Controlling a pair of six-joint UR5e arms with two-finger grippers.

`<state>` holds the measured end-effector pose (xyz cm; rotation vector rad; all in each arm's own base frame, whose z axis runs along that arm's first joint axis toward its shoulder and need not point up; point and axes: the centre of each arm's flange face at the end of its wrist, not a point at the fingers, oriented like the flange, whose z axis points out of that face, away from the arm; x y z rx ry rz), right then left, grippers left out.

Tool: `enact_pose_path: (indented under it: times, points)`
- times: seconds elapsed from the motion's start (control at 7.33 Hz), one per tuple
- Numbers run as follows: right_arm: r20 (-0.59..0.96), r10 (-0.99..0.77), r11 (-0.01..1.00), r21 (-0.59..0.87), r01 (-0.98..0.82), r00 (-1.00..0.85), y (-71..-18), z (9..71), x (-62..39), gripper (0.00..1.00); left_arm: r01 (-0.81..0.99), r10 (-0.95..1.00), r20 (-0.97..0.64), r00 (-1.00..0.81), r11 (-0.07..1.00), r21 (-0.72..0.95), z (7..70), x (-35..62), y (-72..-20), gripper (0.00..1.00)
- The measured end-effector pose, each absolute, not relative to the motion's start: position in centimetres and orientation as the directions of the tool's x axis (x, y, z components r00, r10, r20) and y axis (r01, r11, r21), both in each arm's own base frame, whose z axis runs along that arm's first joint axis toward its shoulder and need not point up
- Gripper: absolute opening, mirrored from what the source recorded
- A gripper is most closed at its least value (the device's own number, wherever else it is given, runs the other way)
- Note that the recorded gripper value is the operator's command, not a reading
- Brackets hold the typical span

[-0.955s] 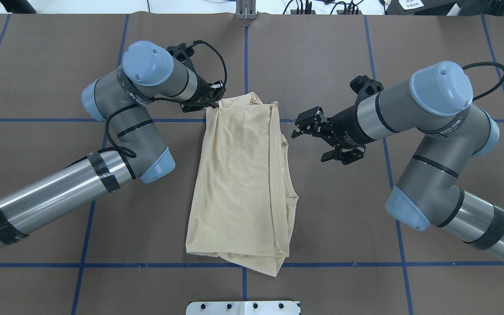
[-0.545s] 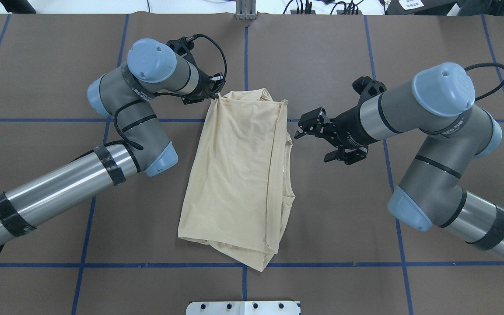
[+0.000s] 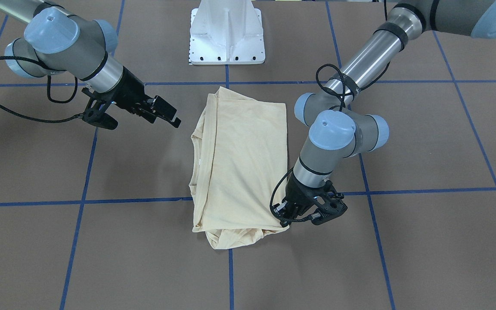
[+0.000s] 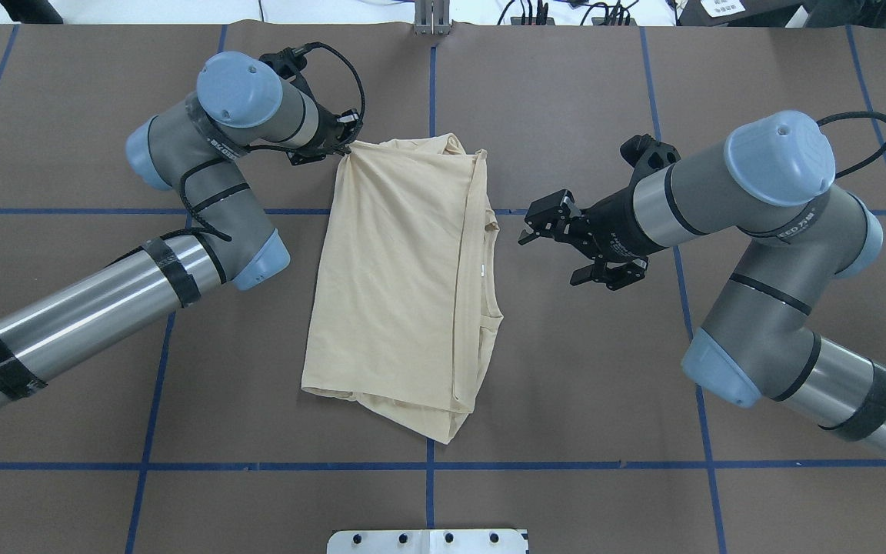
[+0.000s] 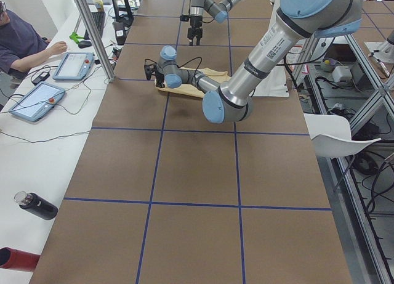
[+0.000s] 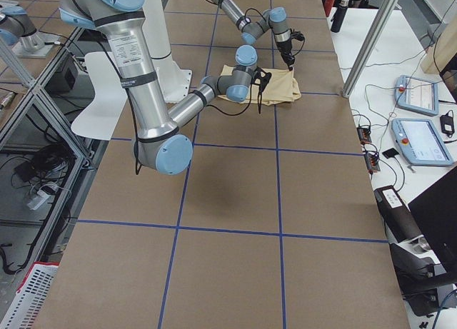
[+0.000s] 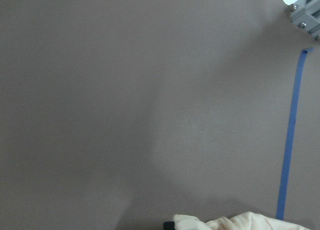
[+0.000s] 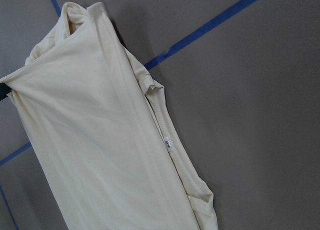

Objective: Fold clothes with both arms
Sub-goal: 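Raise the left gripper away from the shirt while the right gripper withdraws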

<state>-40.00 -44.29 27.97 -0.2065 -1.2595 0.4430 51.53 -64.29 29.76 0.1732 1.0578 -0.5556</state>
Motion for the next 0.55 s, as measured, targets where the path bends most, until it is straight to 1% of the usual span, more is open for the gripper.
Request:
enact_pose_path:
  times: [0.14, 0.27, 0.41, 0.55]
  points:
    - [0.872, 0.428, 0.899, -0.385, -0.208, 0.238, -44.2, 28.0, -40.1, 1.00, 0.525, -0.361, -0.854, 0.373, 0.842, -0.127, 30.8, 50.7, -64.8, 0.31]
    - [0.876, 0.419, 0.904, -0.376, -0.204, 0.240, -44.2, 28.0, -40.1, 1.00, 0.537, -0.369, -0.851, 0.375, 0.834, -0.125, 31.5, 50.0, -65.2, 0.92]
    - [0.885, 0.396, 0.914, -0.355, -0.196, 0.245, -44.1, 27.9, -40.2, 1.00, 0.542, -0.371, -0.849, 0.375, 0.831, -0.123, 31.9, 49.8, -65.3, 0.99]
    - [0.898, 0.359, 0.929, -0.319, -0.186, 0.254, -44.0, 27.9, -40.2, 1.00, 0.543, -0.370, -0.850, 0.375, 0.831, -0.122, 31.9, 49.6, -65.3, 0.99]
